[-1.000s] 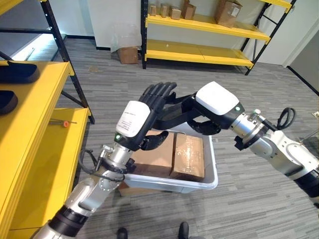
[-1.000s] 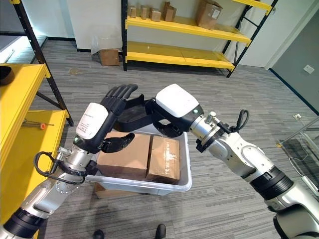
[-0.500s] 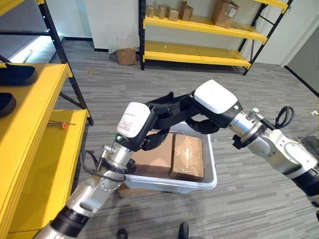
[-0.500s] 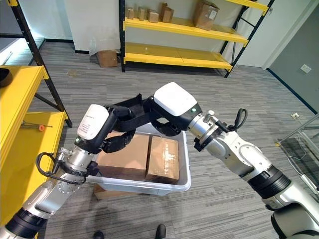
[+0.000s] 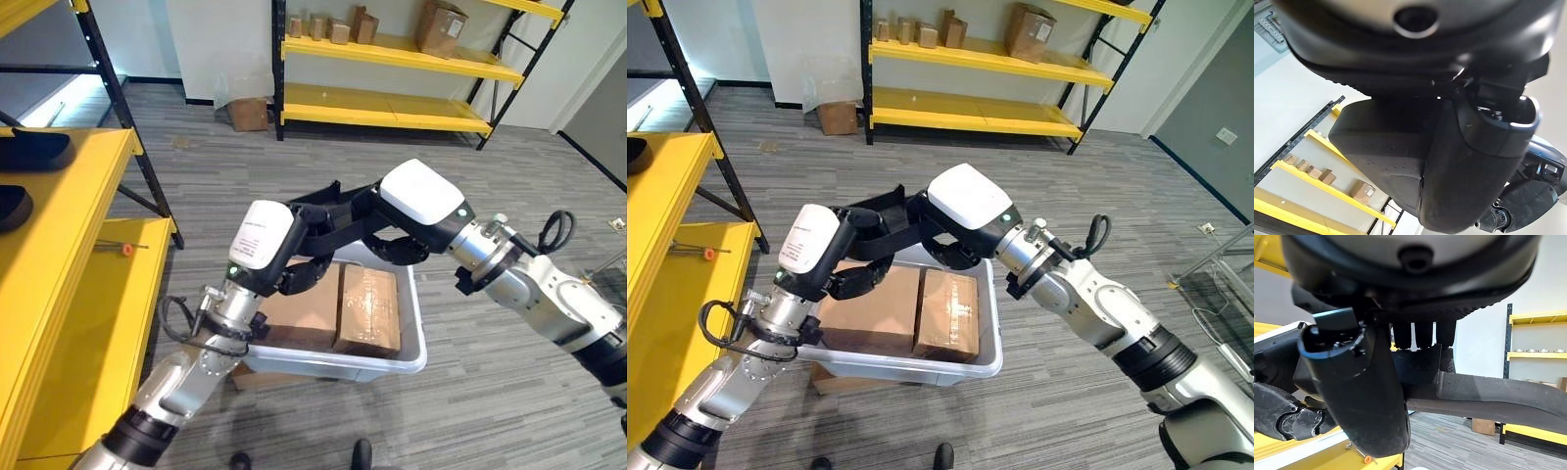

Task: Move parts from the plastic box to the shelf.

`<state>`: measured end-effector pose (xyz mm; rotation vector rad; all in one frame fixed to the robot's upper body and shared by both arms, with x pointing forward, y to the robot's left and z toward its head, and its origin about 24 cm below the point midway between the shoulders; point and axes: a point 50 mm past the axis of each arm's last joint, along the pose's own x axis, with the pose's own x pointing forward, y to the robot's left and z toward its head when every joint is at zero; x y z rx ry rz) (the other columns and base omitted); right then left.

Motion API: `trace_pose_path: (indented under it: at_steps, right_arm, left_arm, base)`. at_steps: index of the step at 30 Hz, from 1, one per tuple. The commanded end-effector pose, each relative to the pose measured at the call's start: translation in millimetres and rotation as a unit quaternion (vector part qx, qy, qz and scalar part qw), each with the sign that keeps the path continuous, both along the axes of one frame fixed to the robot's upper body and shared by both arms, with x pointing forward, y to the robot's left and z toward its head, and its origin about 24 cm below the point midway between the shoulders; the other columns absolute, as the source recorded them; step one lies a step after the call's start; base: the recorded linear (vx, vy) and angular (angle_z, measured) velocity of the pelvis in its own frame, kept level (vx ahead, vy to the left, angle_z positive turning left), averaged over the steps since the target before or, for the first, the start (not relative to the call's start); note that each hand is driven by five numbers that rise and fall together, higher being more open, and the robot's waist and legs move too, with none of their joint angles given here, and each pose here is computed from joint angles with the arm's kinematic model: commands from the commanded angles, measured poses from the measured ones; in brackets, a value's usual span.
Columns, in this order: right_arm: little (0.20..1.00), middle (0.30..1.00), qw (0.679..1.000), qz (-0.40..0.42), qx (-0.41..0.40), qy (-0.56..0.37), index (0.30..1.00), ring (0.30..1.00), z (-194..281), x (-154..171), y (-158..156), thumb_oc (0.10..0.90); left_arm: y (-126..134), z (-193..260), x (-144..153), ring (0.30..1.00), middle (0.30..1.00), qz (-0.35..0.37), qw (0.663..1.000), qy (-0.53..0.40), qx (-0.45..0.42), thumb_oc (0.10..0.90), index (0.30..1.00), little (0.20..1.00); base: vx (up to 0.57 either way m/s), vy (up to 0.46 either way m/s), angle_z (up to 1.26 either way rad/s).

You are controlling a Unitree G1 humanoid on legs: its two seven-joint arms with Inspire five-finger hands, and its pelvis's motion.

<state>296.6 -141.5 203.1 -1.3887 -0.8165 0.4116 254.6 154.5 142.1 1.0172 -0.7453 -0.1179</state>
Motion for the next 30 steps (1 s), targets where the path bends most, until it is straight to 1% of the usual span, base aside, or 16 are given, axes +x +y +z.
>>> trace_pose_path:
  at_steps: [1,3,4,5,6,9,11,15,17,18,19,23,26,27,30]
  right_arm:
    - [1.000,1.000,0.986,0.060,0.115,-0.101,1.000,1.000,62.6,-14.4,13.1,0.900]
    - [1.000,1.000,0.986,0.063,0.117,-0.099,1.000,1.000,61.5,-17.7,12.8,0.900]
    - [1.000,1.000,0.983,0.080,0.147,-0.078,1.000,1.000,57.8,-22.7,13.5,0.900]
    - [1.000,1.000,0.983,0.080,0.148,-0.076,1.000,1.000,57.6,-23.1,13.1,0.900]
    - [1.000,1.000,0.976,0.104,0.186,-0.039,1.000,1.000,55.0,-29.3,13.4,0.900]
    - [1.000,1.000,0.963,0.119,0.241,0.000,1.000,1.000,46.7,-36.3,9.3,0.900]
    - [1.000,1.000,0.951,0.114,0.286,0.032,1.000,1.000,37.8,-37.6,1.5,0.900]
    - [1.000,1.000,0.940,0.108,0.316,0.061,1.000,1.000,26.0,-41.2,-4.9,0.900]
    - [1.000,1.000,0.923,0.104,0.359,0.093,1.000,1.000,14.3,-42.6,-10.4,0.900]
    - [1.000,1.000,0.923,0.104,0.359,0.095,1.000,1.000,14.1,-42.9,-10.6,0.900]
    - [1.000,1.000,0.913,0.104,0.377,0.114,1.000,1.000,7.1,-43.6,-12.9,0.900]
    - [1.000,1.000,0.908,0.114,0.384,0.124,1.000,1.000,5.8,-45.0,-12.4,0.900]
    - [1.000,1.000,0.909,0.117,0.382,0.119,1.000,1.000,8.4,-44.9,-12.4,0.900]
    - [1.000,1.000,0.906,0.126,0.388,0.115,1.000,1.000,11.8,-43.4,-9.4,0.900]
    - [1.000,1.000,0.904,0.143,0.391,0.102,1.000,1.000,18.7,-42.6,-4.5,0.900]
  left_arm:
    - [-1.4,45.4,-1.5,0.300,0.300,-0.015,0.990,-0.122,-0.064,0.400,0.300,0.300]
    - [-0.1,45.2,-2.5,0.300,0.300,-0.013,0.990,-0.123,-0.063,0.400,0.300,0.300]
    - [3.3,46.4,-3.8,0.300,0.300,-0.005,0.990,-0.127,-0.067,0.400,0.300,0.300]
    - [3.3,46.1,-4.0,0.300,0.300,-0.005,0.990,-0.127,-0.066,0.400,0.300,0.300]
    - [7.3,44.7,-5.5,0.300,0.300,0.002,0.990,-0.123,-0.069,0.400,0.300,0.300]
    - [14.2,41.4,-8.1,0.300,0.300,0.014,0.991,-0.113,-0.072,0.400,0.300,0.300]
    - [20.8,41.0,-9.5,0.300,0.300,0.026,0.991,-0.110,-0.074,0.400,0.300,0.300]
    - [28.9,40.0,-11.6,0.300,0.300,0.042,0.990,-0.109,-0.074,0.400,0.300,0.300]
    - [37.7,37.4,-13.4,0.300,0.300,0.062,0.989,-0.103,-0.088,0.400,0.300,0.300]
    - [37.8,37.3,-13.8,0.300,0.300,0.061,0.989,-0.103,-0.088,0.400,0.300,0.300]
    - [44.8,34.7,-16.6,0.300,0.300,0.077,0.988,-0.099,-0.094,0.400,0.300,0.300]
    - [54.1,30.9,-22.0,0.300,0.300,0.097,0.986,-0.094,-0.096,0.400,0.300,0.300]
    - [58.2,28.0,-24.8,0.300,0.300,0.107,0.985,-0.088,-0.102,0.400,0.300,0.300]
    - [61.3,24.9,-27.4,0.300,0.300,0.115,0.983,-0.080,-0.117,0.400,0.300,0.300]
    - [61.3,24.3,-28.3,0.300,0.300,0.118,0.982,-0.082,-0.122,0.400,0.300,0.300]
  base:
    - [0.00,0.000,0.00]
    - [0.00,-0.007,-0.02]
    - [0.02,-0.012,-0.03]
    - [-0.04,-0.037,-0.02]
    - [-0.01,-0.036,0.00]
    - [-0.02,-0.050,0.00]
    - [-0.01,-0.069,0.01]
    - [-0.02,-0.079,0.07]
    - [-0.06,-0.119,0.00]
    - [-0.08,-0.158,-0.01]
    - [-0.06,-0.111,-0.02]
    - [-0.07,-0.175,-0.04]
    - [-0.08,-0.160,-0.05]
    - [-0.12,-0.185,-0.03]
    - [-0.18,-0.170,0.09]
